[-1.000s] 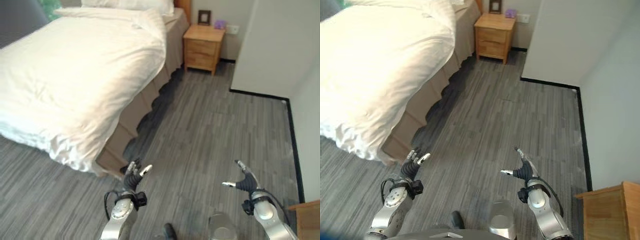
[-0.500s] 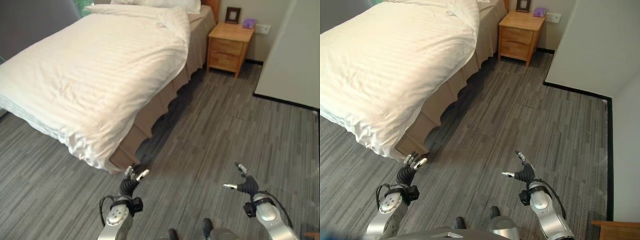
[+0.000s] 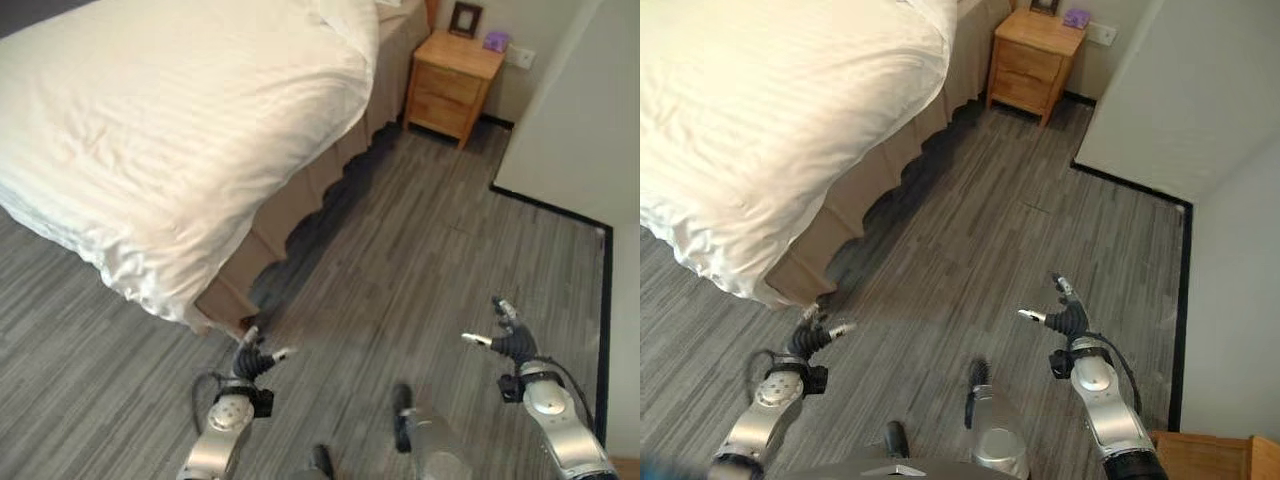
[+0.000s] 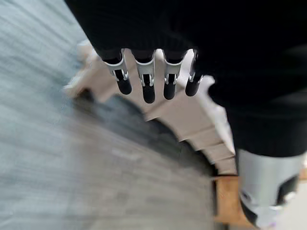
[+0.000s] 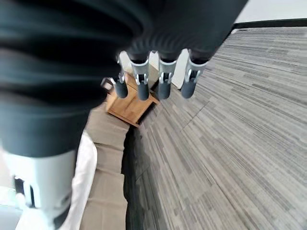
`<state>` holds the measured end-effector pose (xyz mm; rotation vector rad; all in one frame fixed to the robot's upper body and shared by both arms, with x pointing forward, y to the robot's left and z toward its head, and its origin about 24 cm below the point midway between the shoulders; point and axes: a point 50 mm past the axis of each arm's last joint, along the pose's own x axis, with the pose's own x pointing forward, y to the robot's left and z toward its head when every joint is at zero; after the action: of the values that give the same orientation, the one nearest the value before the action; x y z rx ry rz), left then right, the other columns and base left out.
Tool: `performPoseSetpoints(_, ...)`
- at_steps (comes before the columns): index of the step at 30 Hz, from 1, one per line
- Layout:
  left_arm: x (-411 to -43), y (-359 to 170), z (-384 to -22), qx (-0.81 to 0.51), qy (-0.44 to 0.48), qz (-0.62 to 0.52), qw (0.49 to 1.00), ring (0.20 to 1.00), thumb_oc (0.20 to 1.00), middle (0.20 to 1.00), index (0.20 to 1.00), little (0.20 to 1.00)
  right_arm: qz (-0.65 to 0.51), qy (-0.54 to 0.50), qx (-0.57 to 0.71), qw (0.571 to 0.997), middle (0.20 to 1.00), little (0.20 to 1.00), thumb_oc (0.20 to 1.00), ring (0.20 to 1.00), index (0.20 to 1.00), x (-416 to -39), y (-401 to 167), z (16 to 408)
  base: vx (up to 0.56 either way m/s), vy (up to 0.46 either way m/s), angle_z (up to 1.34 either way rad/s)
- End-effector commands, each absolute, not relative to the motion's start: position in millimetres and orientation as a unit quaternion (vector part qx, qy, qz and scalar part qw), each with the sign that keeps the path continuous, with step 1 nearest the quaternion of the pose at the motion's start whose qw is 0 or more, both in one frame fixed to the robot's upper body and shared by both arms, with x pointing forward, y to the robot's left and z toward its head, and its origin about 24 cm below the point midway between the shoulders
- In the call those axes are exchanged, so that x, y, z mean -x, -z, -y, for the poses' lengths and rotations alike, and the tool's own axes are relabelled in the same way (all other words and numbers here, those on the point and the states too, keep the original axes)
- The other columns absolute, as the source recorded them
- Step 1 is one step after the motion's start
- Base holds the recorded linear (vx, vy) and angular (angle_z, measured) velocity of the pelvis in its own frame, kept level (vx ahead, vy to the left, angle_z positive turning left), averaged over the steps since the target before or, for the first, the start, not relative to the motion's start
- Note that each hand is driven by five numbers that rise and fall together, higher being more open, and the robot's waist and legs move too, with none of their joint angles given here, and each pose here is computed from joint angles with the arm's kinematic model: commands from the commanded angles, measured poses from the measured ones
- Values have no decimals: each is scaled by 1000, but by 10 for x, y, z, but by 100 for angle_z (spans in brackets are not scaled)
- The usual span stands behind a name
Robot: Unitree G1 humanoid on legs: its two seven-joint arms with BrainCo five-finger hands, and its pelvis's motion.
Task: Making the bed.
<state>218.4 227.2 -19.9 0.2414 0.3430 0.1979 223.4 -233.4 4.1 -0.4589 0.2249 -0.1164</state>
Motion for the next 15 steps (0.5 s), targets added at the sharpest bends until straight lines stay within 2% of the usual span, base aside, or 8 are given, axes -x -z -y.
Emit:
performPoseSetpoints(1,-2283,-67,-2382,-139,-95,-98,981,1000,1000,1000,1000,1000,-67,71,253,963,1000,1000,1000,1000,1000,-2289,-192,2386,432,-237,50)
performPoseSetpoints(5,-2177,-63,-2361,-107,-102,-91,985,1000,1000,1000,1000,1000,-72,63,273,957,1000,1000,1000,1000,1000,-2221,-159,2415,630,-566,47)
performPoseSetpoints(7,-2156,-105,-2352,-84,-105,-82,987,1000,1000,1000,1000,1000,-57,77,272,957,1000,1000,1000,1000,1000,-2240,-245,2473,358,-426,-36)
performPoseSetpoints(11,-2243,-205,-2211,-55,-96,-52,993,1000,1000,1000,1000,1000,-31,72,292,953,1000,1000,1000,1000,1000,-2357,-404,2490,505,-215,-56)
performPoseSetpoints(15,-2222,-208,-2174,-33,-114,-44,992,1000,1000,1000,1000,1000,-31,58,311,948,1000,1000,1000,1000,1000,-2382,-416,2495,733,-30,-51)
